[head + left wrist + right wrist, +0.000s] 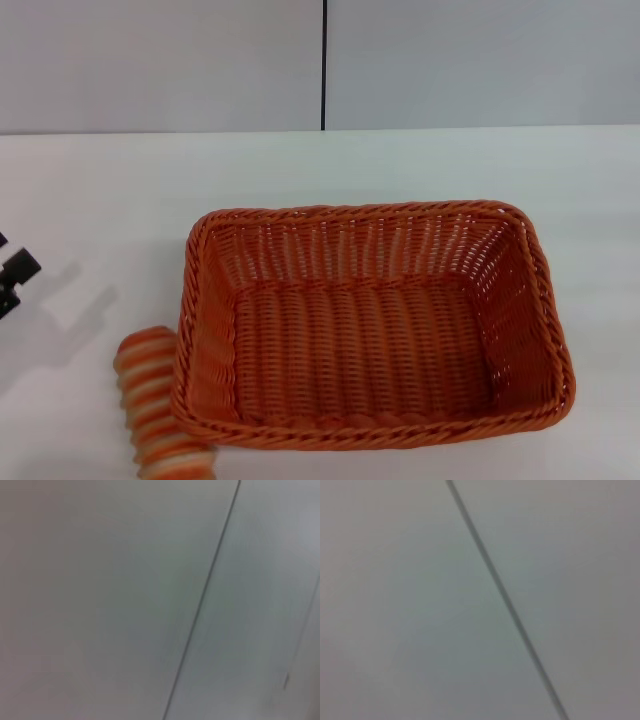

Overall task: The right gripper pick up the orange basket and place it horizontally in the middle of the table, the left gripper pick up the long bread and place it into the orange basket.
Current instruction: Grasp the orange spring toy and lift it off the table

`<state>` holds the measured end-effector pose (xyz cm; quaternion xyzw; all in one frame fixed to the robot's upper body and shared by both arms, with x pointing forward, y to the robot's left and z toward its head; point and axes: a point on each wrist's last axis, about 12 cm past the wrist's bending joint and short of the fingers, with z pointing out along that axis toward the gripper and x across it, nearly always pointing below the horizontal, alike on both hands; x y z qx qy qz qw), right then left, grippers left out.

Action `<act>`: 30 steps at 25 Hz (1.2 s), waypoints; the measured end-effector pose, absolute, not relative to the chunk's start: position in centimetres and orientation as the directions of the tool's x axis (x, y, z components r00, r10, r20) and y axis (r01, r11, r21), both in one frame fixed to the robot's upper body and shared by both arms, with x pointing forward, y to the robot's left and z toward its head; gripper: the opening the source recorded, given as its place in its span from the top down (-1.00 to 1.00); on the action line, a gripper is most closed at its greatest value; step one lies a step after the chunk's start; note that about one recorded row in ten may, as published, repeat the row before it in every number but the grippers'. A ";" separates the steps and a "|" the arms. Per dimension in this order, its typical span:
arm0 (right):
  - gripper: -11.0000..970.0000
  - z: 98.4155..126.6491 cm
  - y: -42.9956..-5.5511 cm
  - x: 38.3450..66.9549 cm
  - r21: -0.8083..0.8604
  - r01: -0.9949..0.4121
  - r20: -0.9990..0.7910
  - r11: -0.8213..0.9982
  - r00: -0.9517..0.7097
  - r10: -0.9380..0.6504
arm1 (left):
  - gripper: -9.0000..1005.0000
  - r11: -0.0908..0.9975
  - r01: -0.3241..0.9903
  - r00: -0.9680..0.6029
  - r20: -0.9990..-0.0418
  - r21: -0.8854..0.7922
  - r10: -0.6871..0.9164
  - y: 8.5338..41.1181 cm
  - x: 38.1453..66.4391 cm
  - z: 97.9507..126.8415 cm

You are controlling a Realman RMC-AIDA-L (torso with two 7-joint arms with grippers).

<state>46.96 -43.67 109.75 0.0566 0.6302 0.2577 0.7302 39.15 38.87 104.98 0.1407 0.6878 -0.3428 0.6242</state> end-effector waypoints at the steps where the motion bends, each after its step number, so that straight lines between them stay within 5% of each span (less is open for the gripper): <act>1: -0.25 109.6 -44.0 46.7 0.416 -0.284 -0.887 0.864 0.082 0.455 | -0.26 0.723 0.623 -0.190 -0.955 -0.298 -0.230 38.9 39.1 105.0; 12: -0.23 108.6 -44.7 46.8 0.466 -0.194 -0.869 0.863 0.081 0.488 | -0.33 0.708 0.629 -0.346 -0.931 -0.320 -0.113 37.6 39.0 102.7; 17: -0.23 108.3 -44.6 47.1 0.474 -0.179 -0.868 0.862 0.070 0.491 | -0.58 0.687 0.646 -0.388 -0.918 -0.332 -0.079 37.3 39.0 102.3; 30: -0.21 107.6 -43.7 47.4 0.468 -0.193 -0.874 0.862 0.039 0.484 | -0.57 0.675 0.653 -0.443 -0.896 -0.343 -0.027 36.4 39.8 101.4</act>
